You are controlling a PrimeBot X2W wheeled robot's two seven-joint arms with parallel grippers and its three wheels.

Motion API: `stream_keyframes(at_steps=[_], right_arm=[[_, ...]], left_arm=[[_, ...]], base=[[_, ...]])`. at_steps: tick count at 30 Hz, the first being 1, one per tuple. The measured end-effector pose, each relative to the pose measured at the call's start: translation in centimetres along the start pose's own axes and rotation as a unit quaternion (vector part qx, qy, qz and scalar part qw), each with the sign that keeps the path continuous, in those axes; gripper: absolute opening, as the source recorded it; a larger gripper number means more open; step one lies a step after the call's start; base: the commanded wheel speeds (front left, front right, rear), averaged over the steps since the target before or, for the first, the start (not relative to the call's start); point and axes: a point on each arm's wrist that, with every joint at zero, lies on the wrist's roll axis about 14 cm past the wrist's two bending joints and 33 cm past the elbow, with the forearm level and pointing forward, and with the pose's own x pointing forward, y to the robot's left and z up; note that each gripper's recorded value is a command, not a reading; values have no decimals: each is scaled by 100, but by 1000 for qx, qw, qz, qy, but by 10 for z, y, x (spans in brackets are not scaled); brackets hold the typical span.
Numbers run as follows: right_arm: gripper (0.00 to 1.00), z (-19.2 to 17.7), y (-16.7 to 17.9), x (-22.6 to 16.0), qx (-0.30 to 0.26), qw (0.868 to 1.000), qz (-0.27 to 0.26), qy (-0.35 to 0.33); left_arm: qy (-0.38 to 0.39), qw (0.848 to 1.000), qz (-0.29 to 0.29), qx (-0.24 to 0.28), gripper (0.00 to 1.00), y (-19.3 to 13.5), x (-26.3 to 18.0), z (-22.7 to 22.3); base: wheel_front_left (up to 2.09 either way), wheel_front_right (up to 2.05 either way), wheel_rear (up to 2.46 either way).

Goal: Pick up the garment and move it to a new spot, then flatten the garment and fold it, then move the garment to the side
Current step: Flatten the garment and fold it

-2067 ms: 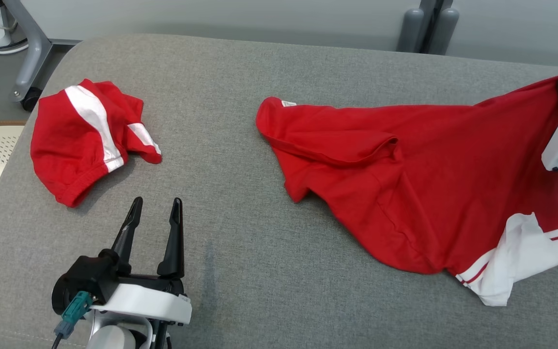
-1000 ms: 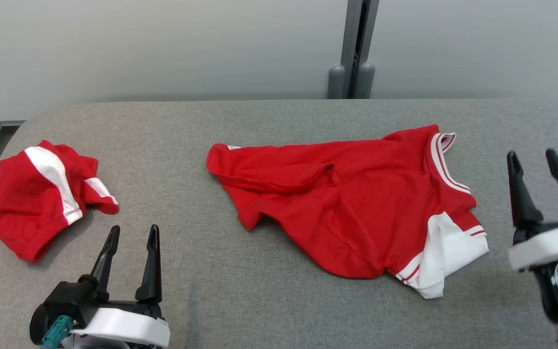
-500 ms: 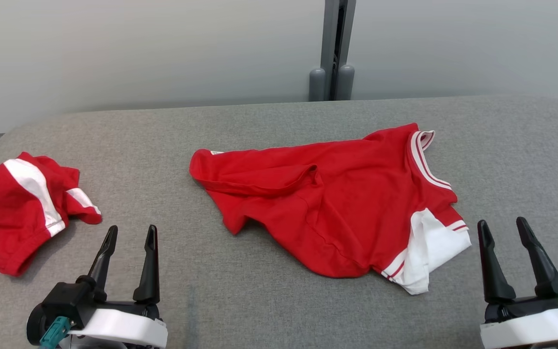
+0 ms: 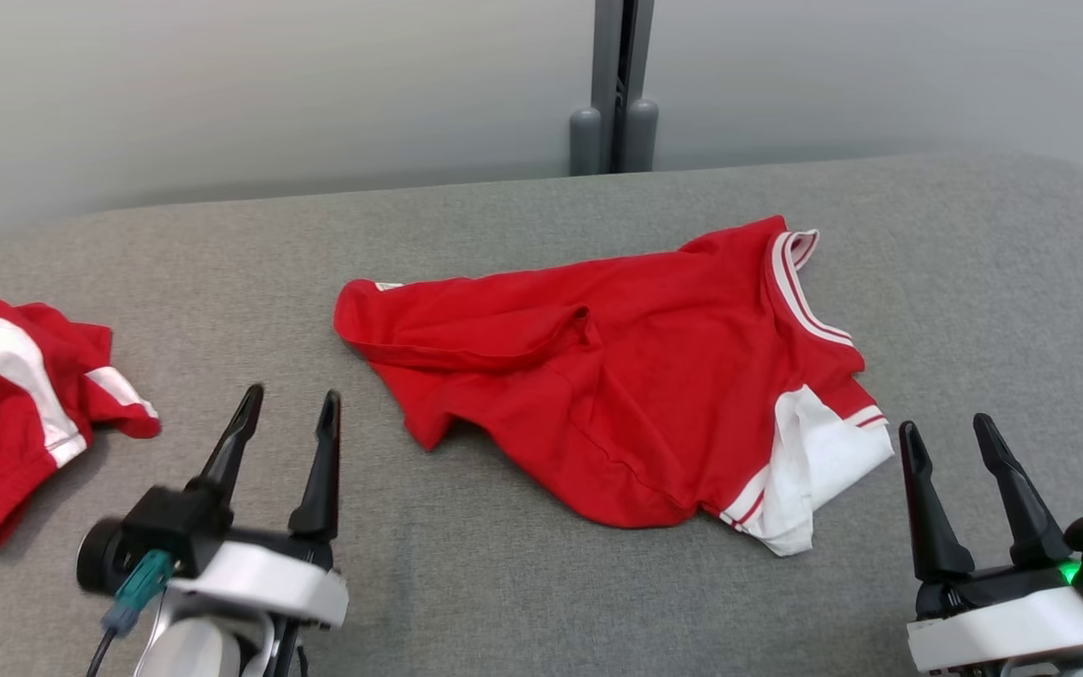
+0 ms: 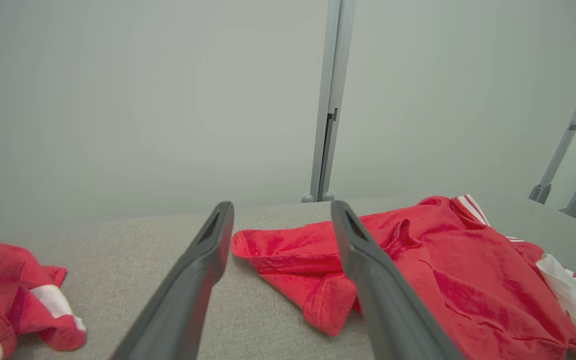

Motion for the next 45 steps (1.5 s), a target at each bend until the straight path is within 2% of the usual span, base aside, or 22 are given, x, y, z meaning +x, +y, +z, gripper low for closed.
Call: stream_keyframes(at_steps=[8,14,18,28,30,31,32,35,45], right_arm=[[100,-11,-13,2,3,1000,-21,16],[100,-19,-29,-2,4,998,-50,29],[100,-23,-42,-6,4,997,-73,37],[100,-28,-66,-15,-1,992,-114,50],[100,-28,-68,-14,-3,992,-116,49],[100,-28,-68,-14,-4,992,-117,49],[100,-28,-69,-14,-4,992,-118,50],[100,-29,-70,-13,-5,992,-119,51],[100,-33,-51,-6,4,995,-87,52]], left_arm=[[9,993,-110,42,100,-55,58,-5],[38,979,-192,64,100,-104,91,-24],[70,968,-229,72,100,-125,104,-45],[167,945,-266,91,100,-137,111,-110],[182,943,-264,94,47,-133,112,-119],[190,941,-263,95,7,-132,112,-124],[196,939,-266,99,0,-132,112,-128],[205,935,-269,105,0,-132,112,-133],[98,964,-235,71,0,-119,131,-55]], base=[[0,0,0],[0,0,0],[0,0,0],[0,0,0],[0,0,0],[0,0,0],[0,0,0],[0,0,0],[0,0,0]])
